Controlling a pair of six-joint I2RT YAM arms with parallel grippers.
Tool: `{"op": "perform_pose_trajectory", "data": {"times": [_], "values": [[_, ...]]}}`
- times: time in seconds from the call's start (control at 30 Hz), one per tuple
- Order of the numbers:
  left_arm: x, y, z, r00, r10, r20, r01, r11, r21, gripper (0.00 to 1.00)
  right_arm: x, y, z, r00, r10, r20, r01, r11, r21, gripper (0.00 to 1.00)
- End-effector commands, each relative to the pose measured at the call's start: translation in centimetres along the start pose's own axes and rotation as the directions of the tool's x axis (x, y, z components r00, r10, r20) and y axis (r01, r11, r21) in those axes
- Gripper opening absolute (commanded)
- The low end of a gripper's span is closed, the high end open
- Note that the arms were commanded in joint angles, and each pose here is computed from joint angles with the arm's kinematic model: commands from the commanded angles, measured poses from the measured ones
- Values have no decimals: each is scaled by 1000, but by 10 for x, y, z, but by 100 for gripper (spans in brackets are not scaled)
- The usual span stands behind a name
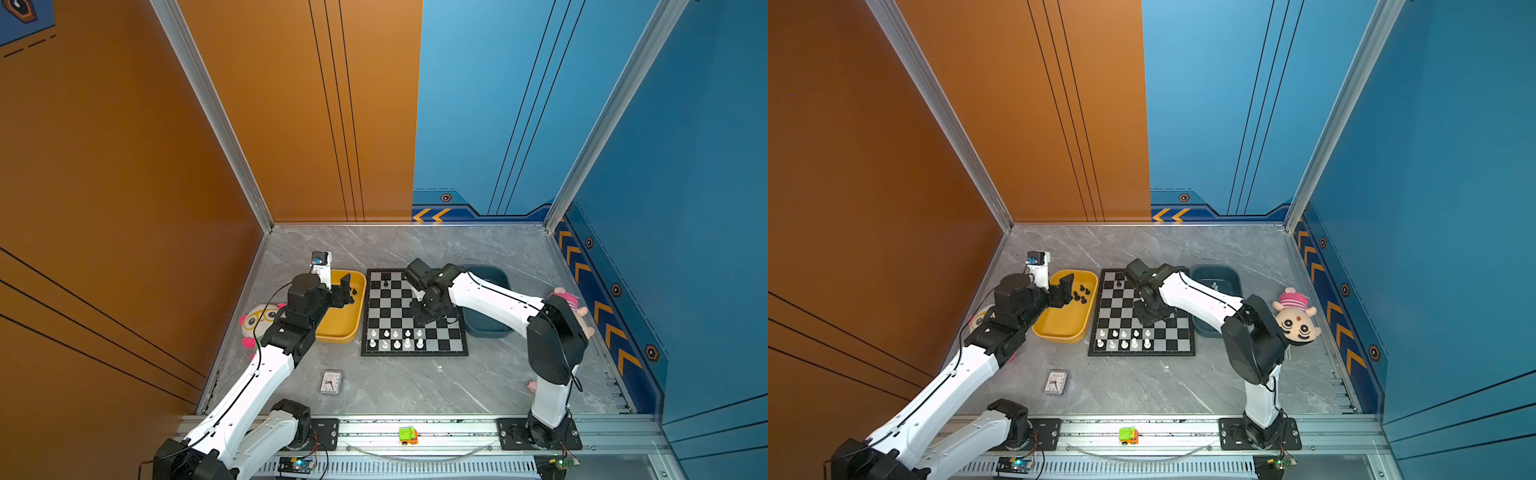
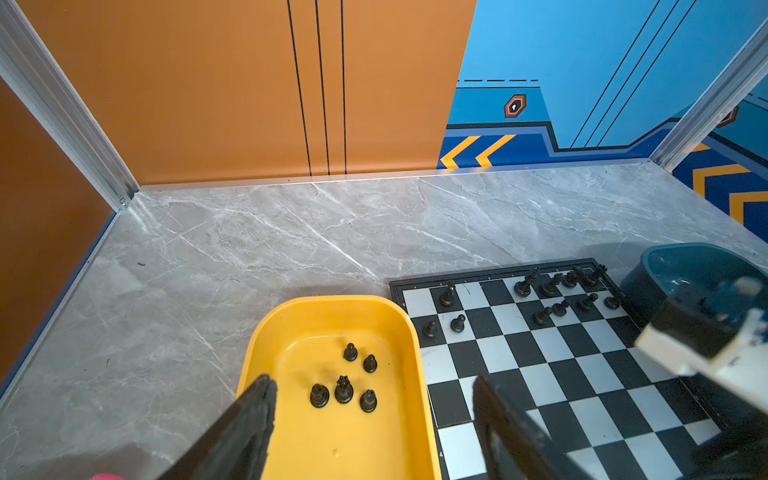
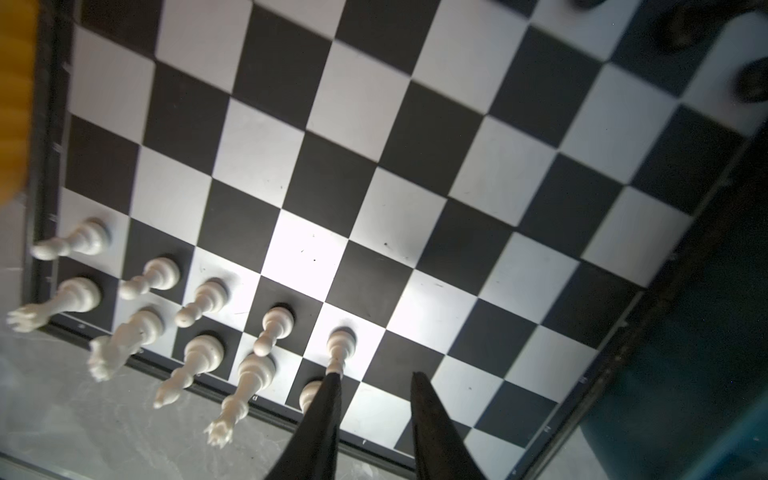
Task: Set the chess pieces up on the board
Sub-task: 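Lower the white pawn onto a near-row square and open the right gripper, then move the right gripper back over the teal tray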
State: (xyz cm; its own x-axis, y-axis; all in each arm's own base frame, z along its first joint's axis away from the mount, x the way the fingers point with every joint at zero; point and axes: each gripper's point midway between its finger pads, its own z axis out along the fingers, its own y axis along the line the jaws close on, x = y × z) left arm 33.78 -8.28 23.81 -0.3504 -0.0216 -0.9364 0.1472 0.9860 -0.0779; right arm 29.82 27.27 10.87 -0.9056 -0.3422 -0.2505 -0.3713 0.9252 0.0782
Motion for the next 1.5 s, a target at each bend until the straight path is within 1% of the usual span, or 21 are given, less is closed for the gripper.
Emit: {"op": "perform_pose_trajectory", "data": {"times": [0.0, 0.07, 0.2, 0.33, 0.5, 0.63, 0.87, 1.07, 1.33, 1.47], "values": [[2, -1, 1, 1000, 7, -1, -7, 1000, 7, 76, -15, -26, -39, 995, 32, 98, -37, 998, 49, 34], [3, -1, 3, 1000, 3, -5, -3, 1000, 6, 76, -20, -56, -48, 988, 86, 126, -97, 992, 82, 34], [3, -2, 5, 1000, -2, -13, 2, 1000, 16, 76, -20, -95, -60, 976, 144, 161, -165, 978, 128, 33], [2, -3, 7, 1000, -5, -20, 6, 1000, 21, 76, -18, -130, -64, 967, 188, 172, -217, 962, 167, 31], [-1, -4, 8, 1000, -9, -19, 9, 1000, 26, 76, -18, -161, -58, 952, 251, 178, -280, 946, 164, 28], [-2, -3, 10, 1000, -8, -26, 8, 1000, 21, 76, -17, -180, -45, 944, 286, 165, -312, 935, 168, 28], [-3, -3, 12, 999, -7, -36, 8, 1000, 17, 76, -16, -202, -15, 929, 347, 126, -364, 918, 157, 28], [-2, -3, 17, 999, -6, -48, 7, 1000, 11, 76, -16, -215, 4, 925, 368, 98, -380, 908, 177, 30], [-1, -4, 24, 998, -3, -65, 4, 1000, 13, 75, -15, -224, 20, 917, 390, 77, -398, 898, 188, 31], [0, -3, 25, 998, -2, -67, 2, 1000, 10, 75, -18, -225, 18, 915, 395, 83, -403, 896, 185, 31]]}}
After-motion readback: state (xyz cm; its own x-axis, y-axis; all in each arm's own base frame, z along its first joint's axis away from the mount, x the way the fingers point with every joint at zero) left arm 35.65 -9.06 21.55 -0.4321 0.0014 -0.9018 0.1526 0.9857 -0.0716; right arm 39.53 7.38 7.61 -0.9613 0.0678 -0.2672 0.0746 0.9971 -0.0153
